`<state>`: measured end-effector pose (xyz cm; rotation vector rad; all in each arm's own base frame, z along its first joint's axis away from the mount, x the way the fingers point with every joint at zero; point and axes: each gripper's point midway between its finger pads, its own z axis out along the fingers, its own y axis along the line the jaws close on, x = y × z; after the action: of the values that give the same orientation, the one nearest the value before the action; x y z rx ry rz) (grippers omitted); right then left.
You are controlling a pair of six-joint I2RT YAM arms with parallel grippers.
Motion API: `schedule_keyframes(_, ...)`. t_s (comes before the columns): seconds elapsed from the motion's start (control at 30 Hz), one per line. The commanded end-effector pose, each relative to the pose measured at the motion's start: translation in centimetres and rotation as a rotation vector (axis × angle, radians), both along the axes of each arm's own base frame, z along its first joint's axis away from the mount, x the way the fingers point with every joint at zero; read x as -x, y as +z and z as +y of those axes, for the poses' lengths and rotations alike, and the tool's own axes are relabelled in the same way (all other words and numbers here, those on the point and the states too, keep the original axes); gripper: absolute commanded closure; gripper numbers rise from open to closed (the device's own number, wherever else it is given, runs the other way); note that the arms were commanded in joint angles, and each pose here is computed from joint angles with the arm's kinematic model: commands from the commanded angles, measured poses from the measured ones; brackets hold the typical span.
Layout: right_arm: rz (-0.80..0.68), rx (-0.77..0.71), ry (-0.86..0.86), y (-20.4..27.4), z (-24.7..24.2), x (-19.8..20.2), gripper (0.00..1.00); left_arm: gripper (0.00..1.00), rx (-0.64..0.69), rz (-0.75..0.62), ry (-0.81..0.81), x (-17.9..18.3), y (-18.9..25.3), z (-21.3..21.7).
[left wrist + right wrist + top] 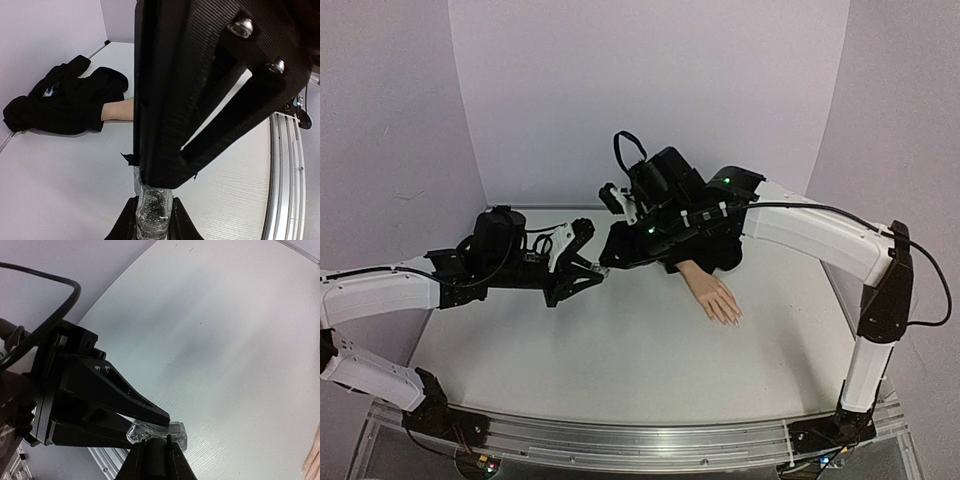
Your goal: Paint the nails
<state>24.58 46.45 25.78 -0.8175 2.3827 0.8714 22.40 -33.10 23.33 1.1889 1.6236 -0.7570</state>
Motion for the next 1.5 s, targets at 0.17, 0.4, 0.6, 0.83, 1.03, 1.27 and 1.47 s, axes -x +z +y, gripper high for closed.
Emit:
schedule_keyframes(0.17, 0.119, -0.032, -0.240, -1.2, 1.8, -1.1, 0.94, 1.00, 0.192, -0.125, 0.114, -2.4, 6.6, -0.8)
schedule_keyframes(0.4, 0.147, -0.026, -0.340, -2.4, 2.4, -2.3, 0.91, 1.00, 0.260, -0.165, 0.164, -3.5, 7.2, -2.0)
schedule_keyframes(0.6, 0.074, -0.011, -0.314, -0.8, 1.5, -2.5, 0.82, 1.00, 0.278, -0.210, 0.113, -3.0, 6.6, -2.6)
schedule_keyframes(0.83, 0.017, -0.010, -0.316, 1.0, -0.1, -2.4, 0.61, 1.00, 0.284, -0.191, 0.104, -2.8, 5.6, -2.7)
schedule_keyframes(1.03, -0.046, 0.003, -0.343, 3.1, -3.5, -2.1, 0.40, 1.00, 0.268, -0.172, 0.125, -2.9, 4.4, -2.3)
schedule_keyframes(1.27, -0.175, 0.025, -0.205, 5.8, -7.6, -0.3, 0.24, 1.00, 0.281, -0.134, 0.067, -1.7, 4.1, -2.5)
schedule_keyframes(1.47, -0.351, -0.089, 0.400, 7.5, -7.5, 6.1, 0.29, 1.00, 0.332, -0.031, -0.270, 4.1, 5.4, -3.7)
